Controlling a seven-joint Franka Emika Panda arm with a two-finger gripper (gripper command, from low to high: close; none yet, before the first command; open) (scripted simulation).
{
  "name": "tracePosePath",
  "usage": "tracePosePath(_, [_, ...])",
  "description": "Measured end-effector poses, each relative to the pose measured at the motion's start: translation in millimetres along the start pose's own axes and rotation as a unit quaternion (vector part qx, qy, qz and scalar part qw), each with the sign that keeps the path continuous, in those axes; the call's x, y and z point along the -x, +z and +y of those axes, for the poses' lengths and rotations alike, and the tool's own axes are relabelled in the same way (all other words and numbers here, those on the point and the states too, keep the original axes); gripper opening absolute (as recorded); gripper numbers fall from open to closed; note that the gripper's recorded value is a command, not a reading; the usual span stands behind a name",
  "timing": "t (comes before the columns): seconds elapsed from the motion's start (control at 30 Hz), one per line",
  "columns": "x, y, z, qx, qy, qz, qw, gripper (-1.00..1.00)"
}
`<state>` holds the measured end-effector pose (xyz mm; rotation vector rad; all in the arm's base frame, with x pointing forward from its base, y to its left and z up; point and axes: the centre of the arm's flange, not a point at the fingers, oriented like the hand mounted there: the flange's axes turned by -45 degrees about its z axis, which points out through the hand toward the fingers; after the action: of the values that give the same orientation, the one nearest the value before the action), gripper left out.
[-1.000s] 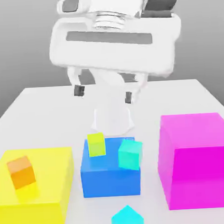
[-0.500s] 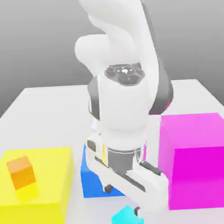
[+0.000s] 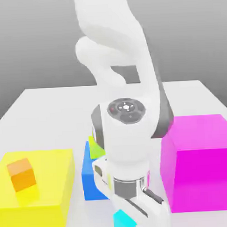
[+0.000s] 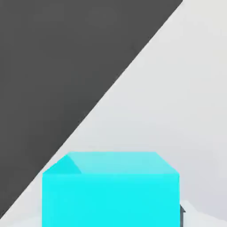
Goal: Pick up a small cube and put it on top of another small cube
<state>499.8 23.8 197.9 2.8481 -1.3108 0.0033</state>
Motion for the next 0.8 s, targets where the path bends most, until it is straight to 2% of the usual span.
tracePosePath(0.23, [24,-53,24,0.039,-0.062,0.02,0.997,-1.0])
tracePosePath(0.4, [47,-91,43,0.047,-0.105,0.023,0.993,-1.0])
tracePosePath(0.57, [72,-126,66,0.036,-0.146,0.017,0.989,-1.0])
tracePosePath(0.73, [101,-156,89,0.004,-0.195,0.002,0.981,-1.0])
tracePosePath(0.8, [106,-145,91,-0.002,-0.203,-0.002,0.979,-1.0])
